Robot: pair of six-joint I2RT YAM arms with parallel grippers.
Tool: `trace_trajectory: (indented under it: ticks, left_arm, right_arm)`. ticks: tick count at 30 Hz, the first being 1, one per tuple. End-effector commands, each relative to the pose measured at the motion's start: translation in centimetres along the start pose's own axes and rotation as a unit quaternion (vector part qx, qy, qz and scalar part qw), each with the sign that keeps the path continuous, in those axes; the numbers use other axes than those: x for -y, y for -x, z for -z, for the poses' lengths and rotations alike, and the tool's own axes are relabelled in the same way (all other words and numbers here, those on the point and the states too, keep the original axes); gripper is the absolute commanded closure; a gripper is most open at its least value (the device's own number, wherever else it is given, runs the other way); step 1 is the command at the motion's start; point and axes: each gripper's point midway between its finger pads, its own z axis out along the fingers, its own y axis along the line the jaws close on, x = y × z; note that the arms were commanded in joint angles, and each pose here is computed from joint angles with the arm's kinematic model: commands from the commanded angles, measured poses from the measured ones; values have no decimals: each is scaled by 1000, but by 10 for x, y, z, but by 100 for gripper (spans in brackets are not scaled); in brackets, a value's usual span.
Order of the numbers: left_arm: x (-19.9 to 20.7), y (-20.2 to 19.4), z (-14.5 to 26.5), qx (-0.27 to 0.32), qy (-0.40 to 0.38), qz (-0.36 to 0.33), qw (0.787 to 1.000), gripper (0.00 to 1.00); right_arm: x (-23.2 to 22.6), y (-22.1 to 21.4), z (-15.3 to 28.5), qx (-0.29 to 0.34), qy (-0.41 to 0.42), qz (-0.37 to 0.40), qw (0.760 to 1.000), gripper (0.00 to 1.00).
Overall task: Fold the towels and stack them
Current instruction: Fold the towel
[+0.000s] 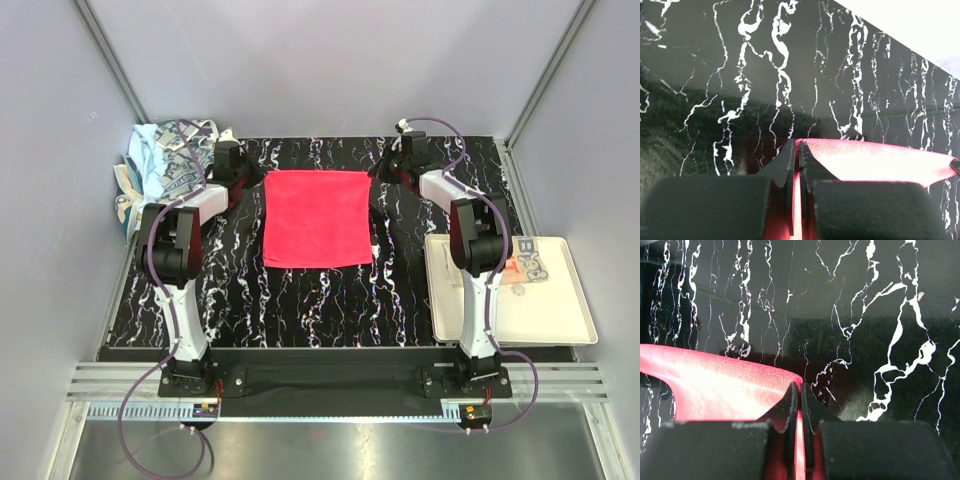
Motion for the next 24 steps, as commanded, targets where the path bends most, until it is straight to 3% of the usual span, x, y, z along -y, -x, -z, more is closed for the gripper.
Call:
trace_trajectory:
  ticks: [1, 7, 24]
  left_arm:
    - [14, 21, 12, 37, -32, -4, 999, 100]
    - [16, 13, 40, 47, -44, 11, 998, 100]
    - [2, -57, 95, 18, -42, 30, 999, 100]
  right_arm:
    - [-14, 31, 17, 46, 20, 10, 999, 95]
    - [-20, 16, 39, 43, 31, -5, 999, 95]
    - [-24, -60, 92, 5, 53, -48, 997, 98]
